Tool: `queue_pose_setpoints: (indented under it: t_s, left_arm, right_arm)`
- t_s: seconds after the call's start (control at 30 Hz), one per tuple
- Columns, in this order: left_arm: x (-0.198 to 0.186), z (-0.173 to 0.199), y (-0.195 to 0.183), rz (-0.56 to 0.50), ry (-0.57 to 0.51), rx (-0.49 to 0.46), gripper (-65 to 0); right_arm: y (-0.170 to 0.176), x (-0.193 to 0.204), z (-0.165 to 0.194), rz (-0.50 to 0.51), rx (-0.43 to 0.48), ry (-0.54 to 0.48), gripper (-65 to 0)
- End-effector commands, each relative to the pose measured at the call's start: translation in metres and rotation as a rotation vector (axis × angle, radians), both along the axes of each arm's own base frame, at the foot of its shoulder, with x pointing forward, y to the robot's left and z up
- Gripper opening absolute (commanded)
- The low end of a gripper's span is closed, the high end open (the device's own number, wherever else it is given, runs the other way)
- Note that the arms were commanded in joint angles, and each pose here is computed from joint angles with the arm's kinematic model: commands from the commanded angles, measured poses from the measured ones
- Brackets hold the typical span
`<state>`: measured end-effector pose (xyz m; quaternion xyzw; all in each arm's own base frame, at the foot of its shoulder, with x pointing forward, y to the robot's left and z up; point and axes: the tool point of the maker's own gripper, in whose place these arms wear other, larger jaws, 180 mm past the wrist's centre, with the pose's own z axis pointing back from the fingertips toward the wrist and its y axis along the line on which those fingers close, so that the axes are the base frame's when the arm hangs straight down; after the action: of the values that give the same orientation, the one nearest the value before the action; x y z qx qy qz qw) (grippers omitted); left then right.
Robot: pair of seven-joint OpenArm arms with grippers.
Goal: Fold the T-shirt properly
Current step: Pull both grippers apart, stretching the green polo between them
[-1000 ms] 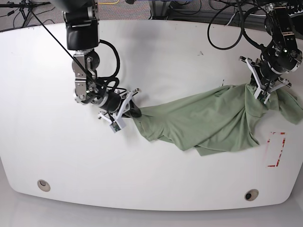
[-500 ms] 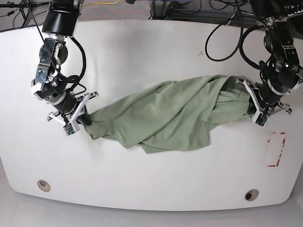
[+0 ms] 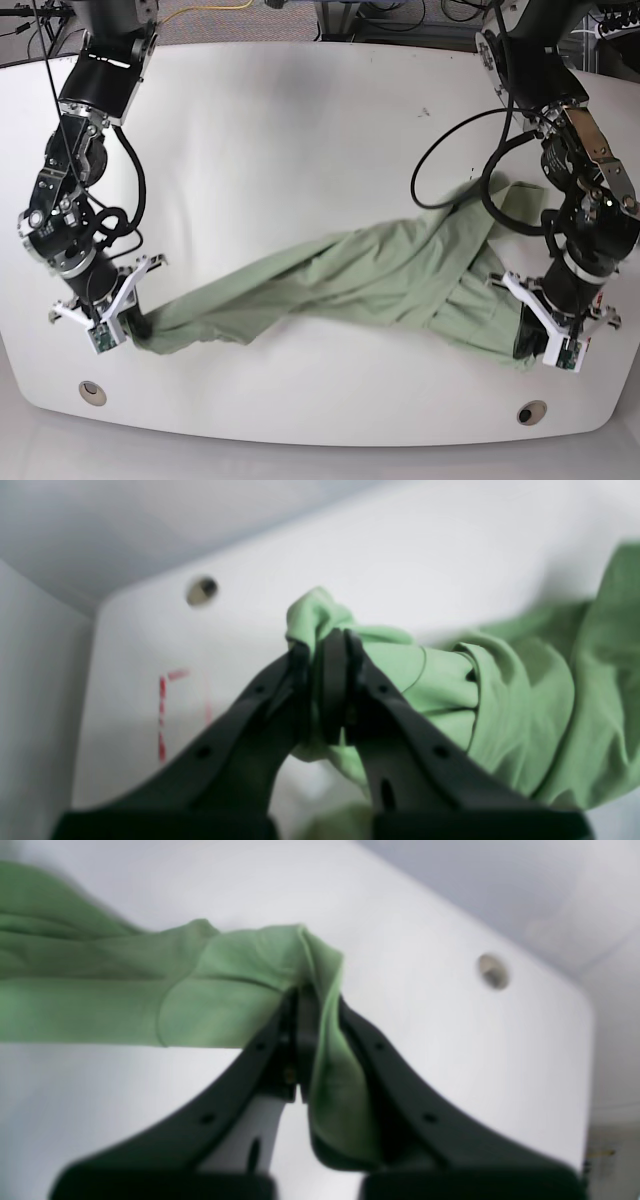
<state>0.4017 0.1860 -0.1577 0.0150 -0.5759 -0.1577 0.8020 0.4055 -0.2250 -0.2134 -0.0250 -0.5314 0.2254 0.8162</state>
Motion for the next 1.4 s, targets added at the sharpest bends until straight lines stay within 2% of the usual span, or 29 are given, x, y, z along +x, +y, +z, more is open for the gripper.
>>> queue_pose_setpoints:
  t_s: [0.0,0.23,0.5,0.73,0.87,1.07,1.17,1.37]
  left_arm:
    - [0.014,0.046,-0.001,-0.001,-0.127,-0.017,-64.6]
    - [0.026,0.082,0.004,0.014,-0.182,-0.015,-64.6]
    - [0.033,0.118,0.007,0.02,-0.252,-0.013,-64.6]
    - [0.035,0.128,0.009,0.028,-0.251,-0.006,-64.6]
    - [0.037,0.117,0.012,0.032,-0.218,-0.009,-64.6]
    - [0.034,0.084,0.019,0.04,-0.135,0.007,-64.6]
    - [0.028,0.057,0.018,0.035,-0.075,0.011,-64.6]
    - [0.009,-0.004,0.018,0.034,0.068,0.014,-64.6]
  right_arm:
    - [-0.017,0.018,0.049,-0.019,-0.034,-0.118,-65.0]
    - [-0.043,0.035,0.096,-0.053,-0.073,-0.197,-65.0]
    - [-0.07,0.046,0.145,-0.113,-0.116,-0.24,-65.0]
    - [-0.078,0.045,0.161,-0.131,-0.137,-0.263,-65.0]
    - [-0.078,0.044,0.151,-0.13,-0.133,-0.243,-65.0]
    - [-0.077,0.034,0.109,-0.121,-0.14,-0.155,-65.0]
    - [-0.082,0.019,0.081,-0.135,-0.137,-0.102,-65.0]
    - [-0.071,-0.01,0.02,-0.134,-0.067,-0.016,-65.0]
